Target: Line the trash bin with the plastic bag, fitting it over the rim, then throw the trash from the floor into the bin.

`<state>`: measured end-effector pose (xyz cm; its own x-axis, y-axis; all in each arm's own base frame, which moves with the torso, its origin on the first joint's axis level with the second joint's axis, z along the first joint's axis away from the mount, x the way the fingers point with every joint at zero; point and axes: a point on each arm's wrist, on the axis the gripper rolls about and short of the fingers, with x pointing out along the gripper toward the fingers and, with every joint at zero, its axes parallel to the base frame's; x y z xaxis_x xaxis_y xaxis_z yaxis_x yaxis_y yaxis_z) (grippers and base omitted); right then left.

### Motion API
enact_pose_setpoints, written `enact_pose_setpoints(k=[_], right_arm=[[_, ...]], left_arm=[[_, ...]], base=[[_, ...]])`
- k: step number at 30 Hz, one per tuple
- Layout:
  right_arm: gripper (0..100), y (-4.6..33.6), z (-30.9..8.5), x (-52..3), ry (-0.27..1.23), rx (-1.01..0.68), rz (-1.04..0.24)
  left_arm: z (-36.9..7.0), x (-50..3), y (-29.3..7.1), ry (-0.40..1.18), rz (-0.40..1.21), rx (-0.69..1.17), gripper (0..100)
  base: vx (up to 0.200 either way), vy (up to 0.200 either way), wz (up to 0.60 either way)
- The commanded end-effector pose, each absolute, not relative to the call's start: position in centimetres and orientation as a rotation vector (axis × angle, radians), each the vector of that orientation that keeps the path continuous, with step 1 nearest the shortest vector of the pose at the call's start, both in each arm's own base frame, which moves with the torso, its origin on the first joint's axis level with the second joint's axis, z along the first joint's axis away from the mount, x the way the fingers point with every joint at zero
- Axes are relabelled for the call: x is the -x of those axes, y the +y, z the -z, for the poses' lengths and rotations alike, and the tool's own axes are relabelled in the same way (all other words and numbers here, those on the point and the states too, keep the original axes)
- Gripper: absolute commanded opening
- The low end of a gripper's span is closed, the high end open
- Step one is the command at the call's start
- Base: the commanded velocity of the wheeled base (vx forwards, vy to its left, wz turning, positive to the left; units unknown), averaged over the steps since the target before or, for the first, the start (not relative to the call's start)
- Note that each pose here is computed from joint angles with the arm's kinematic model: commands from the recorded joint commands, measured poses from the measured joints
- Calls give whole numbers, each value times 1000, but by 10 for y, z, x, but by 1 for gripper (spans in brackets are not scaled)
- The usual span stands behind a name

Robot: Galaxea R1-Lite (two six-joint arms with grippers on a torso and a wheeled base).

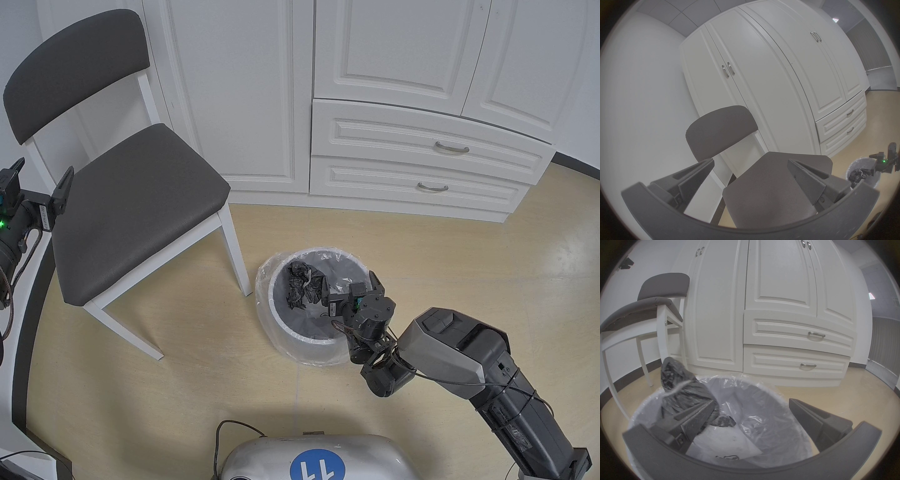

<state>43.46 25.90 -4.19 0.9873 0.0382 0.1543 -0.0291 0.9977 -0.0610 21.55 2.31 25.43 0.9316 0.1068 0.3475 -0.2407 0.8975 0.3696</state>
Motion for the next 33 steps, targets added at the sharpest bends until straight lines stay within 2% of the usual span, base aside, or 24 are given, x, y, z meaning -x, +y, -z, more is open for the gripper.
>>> enact_pose_setpoints(k=[1, 12, 13, 17, 21, 23, 28, 33], right_arm=[[100, 249, 37, -436, -152, 83, 1], [100, 242, -26, -420, -231, 41, 5], [100, 237, -46, -412, -237, 34, 6], [100, 220, -64, -393, -197, 63, -7], [100, 179, -95, -355, -130, 123, -108], [100, 161, -106, -340, -82, 148, -118], [100, 122, -106, -334, -1, 144, -58], [100, 91, -98, -320, 66, 41, 12]], left_arm=[[-254, -216, 23, -326, -183, -421, 100], [-248, -217, 17, -306, -160, -467, 100], [-243, -218, 12, -290, -135, -489, 100], [-236, -219, -1, -275, -74, -498, 100], [-225, -215, -27, -267, 61, -464, 100], [-221, -214, -37, -254, 119, -413, 100], [-221, -230, -54, -226, 212, -340, 100], [-226, -242, -47, -188, 191, -238, 100]], base=[[0, 0, 0], [0, 0, 0], [0, 0, 0], [0, 0, 0], [0, 0, 0], [0, 0, 0], [0, 0, 0], [0, 0, 0]])
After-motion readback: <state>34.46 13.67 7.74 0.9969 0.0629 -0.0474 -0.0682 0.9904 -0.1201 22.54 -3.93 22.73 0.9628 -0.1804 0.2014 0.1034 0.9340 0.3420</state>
